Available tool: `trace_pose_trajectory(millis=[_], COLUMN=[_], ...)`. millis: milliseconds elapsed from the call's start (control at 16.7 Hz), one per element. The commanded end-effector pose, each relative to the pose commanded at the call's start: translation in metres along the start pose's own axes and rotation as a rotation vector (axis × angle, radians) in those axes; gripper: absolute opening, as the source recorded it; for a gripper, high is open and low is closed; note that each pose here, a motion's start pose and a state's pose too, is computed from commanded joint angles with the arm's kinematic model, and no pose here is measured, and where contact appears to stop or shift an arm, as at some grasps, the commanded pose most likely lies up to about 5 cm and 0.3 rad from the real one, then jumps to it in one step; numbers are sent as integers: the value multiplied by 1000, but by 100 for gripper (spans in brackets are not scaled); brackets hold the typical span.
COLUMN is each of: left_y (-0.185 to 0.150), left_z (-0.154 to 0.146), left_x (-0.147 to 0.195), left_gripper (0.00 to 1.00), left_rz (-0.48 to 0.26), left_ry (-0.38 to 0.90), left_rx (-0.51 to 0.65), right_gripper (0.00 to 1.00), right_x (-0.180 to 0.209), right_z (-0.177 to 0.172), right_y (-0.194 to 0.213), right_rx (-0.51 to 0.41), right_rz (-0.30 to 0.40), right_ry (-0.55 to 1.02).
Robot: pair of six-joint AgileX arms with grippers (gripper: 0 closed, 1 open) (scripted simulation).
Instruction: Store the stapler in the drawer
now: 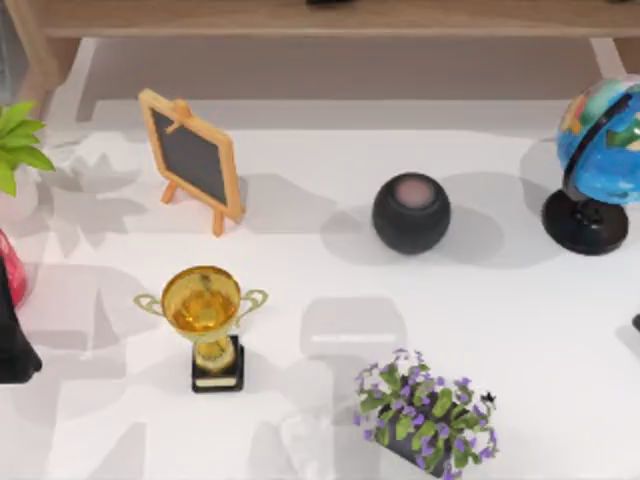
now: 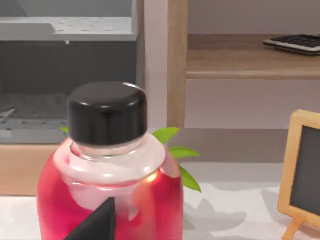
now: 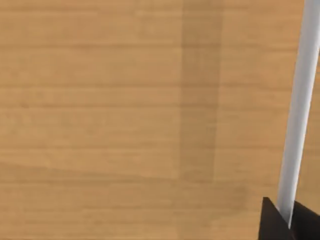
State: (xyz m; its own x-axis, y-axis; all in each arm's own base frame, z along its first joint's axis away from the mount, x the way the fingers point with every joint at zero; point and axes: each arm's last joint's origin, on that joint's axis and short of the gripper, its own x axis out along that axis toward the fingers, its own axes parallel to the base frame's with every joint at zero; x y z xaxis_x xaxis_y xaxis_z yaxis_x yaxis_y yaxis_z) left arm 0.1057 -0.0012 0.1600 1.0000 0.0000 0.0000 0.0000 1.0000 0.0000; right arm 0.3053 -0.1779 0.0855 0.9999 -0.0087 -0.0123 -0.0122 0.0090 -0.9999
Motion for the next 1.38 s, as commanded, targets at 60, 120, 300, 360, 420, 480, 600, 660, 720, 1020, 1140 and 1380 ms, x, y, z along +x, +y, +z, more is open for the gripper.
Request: trace_pose_trajectory(millis=[60, 120, 300, 360, 420, 480, 600, 660, 720, 1020, 1140, 1380], left_y=[0, 0, 0, 0, 0, 0, 0, 0, 0, 0, 0, 0], left_z=[0, 0, 0, 0, 0, 0, 0, 0, 0, 0, 0, 0], left_x=[0, 0, 0, 0, 0, 0, 0, 0, 0, 0, 0, 0], left_gripper=[100, 100, 100, 100, 100, 100, 100, 100, 100, 100, 100, 100], left_rz=[0, 0, 0, 0, 0, 0, 0, 0, 0, 0, 0, 0], left_ry=[0, 0, 0, 0, 0, 0, 0, 0, 0, 0, 0, 0], left_rx=[0, 0, 0, 0, 0, 0, 0, 0, 0, 0, 0, 0], right_gripper=[0, 0, 0, 0, 0, 0, 0, 0, 0, 0, 8, 38], right_x=[-3, -3, -1, -5, -11, -19, -37, -46, -54, -64, -64, -64], right_z=[-1, -1, 0, 0, -1, -1, -1, 0, 0, 0, 0, 0], right_y=[-1, -1, -1, 0, 0, 1, 1, 1, 1, 0, 0, 0], right_rx=[-2, -2, -2, -2, -1, 0, 0, -1, -1, -2, -2, -2], right_rz=[-5, -5, -5, -4, -3, -2, -1, -1, -1, -4, -4, -4], right_ry=[1, 1, -3, -4, -5, -6, -7, -6, -6, -3, -3, -3])
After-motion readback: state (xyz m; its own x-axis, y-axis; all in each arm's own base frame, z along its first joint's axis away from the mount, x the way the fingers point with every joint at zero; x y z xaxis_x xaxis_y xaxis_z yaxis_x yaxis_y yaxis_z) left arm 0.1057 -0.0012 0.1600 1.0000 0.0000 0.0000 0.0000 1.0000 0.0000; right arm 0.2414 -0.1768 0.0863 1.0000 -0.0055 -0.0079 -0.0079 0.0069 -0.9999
